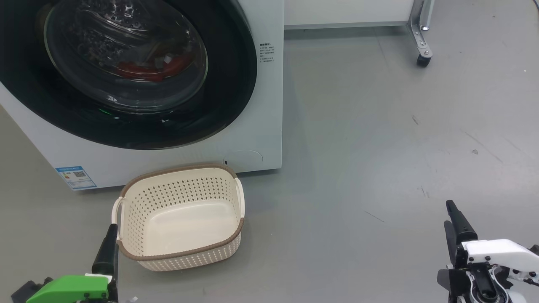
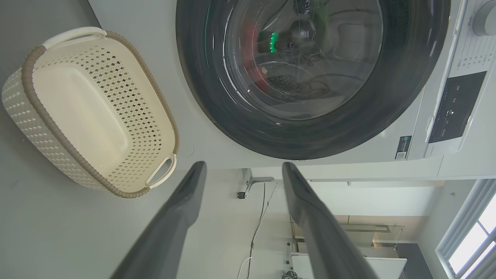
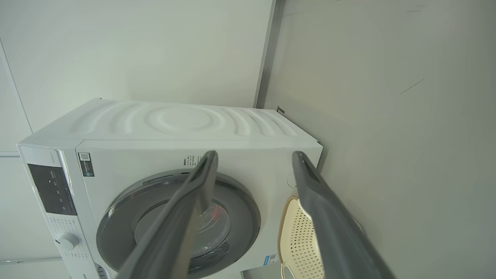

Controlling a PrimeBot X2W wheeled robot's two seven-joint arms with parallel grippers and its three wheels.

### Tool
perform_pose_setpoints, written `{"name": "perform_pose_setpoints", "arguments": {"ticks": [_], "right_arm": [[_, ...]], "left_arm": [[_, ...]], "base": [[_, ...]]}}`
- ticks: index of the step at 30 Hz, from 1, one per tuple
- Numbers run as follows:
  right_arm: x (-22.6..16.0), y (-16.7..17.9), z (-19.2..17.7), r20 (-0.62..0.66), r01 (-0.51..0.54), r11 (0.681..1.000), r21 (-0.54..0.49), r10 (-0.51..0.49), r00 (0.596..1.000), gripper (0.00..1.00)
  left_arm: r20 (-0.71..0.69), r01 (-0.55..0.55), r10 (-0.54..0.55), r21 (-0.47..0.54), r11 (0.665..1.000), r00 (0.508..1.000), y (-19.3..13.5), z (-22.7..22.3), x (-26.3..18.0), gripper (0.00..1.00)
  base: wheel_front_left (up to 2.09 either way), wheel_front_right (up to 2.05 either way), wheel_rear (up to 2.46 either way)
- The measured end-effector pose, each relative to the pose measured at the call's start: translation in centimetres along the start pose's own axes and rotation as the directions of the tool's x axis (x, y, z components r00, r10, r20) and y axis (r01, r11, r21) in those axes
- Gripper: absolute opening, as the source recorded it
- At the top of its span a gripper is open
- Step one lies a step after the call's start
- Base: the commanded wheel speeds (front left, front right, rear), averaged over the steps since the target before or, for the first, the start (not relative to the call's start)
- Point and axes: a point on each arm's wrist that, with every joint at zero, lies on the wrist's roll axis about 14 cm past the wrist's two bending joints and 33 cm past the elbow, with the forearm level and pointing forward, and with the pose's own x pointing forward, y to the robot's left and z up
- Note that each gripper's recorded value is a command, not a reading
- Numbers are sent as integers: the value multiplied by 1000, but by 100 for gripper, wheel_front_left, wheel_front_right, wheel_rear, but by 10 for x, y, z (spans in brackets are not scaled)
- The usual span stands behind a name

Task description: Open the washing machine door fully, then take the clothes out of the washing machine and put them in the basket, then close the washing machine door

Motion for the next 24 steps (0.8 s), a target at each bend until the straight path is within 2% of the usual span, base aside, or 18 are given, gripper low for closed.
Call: {"name": "perform_pose_setpoints", "arguments": {"ticks": [14, 24], "right_arm": [[11, 14, -6, -15, -34, 985, -167, 32, 999, 100], [17, 19, -14, -51, -58, 941, -333, 43, 998, 100]], "left_arm": [[13, 7, -9, 146, 989, 1000, -4, 4, 4, 100], [12, -1, -3, 287, 958, 1000, -2, 5, 6, 100]], "base": [[0, 0, 0], [0, 0, 0]]}}
